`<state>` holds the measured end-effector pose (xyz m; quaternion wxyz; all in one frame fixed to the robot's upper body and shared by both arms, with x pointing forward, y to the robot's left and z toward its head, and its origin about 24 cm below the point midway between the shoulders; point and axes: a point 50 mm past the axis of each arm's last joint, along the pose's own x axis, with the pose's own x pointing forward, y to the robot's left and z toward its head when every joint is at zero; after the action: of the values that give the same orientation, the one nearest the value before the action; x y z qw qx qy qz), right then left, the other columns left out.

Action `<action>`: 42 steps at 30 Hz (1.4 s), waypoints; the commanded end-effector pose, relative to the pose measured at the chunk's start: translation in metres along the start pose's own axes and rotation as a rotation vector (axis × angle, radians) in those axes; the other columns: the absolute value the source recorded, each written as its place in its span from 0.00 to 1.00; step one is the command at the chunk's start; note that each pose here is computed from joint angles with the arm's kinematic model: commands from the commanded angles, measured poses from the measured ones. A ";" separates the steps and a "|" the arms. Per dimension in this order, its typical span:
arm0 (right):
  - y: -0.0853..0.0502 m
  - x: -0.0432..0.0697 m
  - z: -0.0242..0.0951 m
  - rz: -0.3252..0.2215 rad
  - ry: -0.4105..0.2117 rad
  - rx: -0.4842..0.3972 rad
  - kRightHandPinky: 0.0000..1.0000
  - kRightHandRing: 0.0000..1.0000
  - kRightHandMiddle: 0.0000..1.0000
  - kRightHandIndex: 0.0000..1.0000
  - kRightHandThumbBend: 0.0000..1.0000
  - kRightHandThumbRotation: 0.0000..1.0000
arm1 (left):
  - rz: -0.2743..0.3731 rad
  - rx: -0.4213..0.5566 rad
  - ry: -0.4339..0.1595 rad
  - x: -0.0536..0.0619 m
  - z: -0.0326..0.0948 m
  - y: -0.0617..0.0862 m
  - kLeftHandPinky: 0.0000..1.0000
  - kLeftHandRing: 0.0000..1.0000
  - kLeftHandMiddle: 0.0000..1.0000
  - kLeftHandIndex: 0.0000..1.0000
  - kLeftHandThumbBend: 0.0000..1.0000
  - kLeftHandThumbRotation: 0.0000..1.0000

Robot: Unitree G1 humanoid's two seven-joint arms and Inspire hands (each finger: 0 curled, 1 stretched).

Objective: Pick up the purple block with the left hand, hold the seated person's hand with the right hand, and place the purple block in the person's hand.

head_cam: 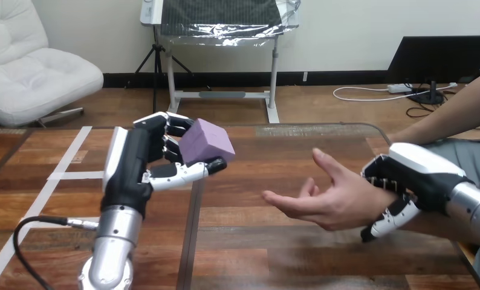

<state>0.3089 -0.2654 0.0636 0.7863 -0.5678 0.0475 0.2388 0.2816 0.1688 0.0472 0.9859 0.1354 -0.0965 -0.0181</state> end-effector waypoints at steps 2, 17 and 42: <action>-0.017 0.010 0.013 -0.071 -0.044 0.035 0.29 0.31 0.37 0.39 0.84 0.09 | -0.004 0.027 -0.100 0.025 0.019 -0.002 0.28 0.34 0.40 0.45 0.61 0.00; -0.022 0.013 0.018 -0.091 -0.058 0.033 0.29 0.32 0.38 0.40 0.86 0.09 | -0.023 -0.029 -0.042 0.035 0.010 -0.012 0.28 0.35 0.41 0.46 0.61 0.00; -0.025 0.021 0.033 -0.097 -0.086 0.039 0.31 0.35 0.40 0.42 0.86 0.11 | -0.103 -0.070 0.002 0.053 0.009 -0.040 0.33 0.38 0.42 0.47 0.64 0.00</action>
<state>0.3163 -0.2547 0.0675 0.7936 -0.5596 0.0432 0.2349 0.3081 0.1444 0.0211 0.9917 0.1144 -0.0277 -0.0509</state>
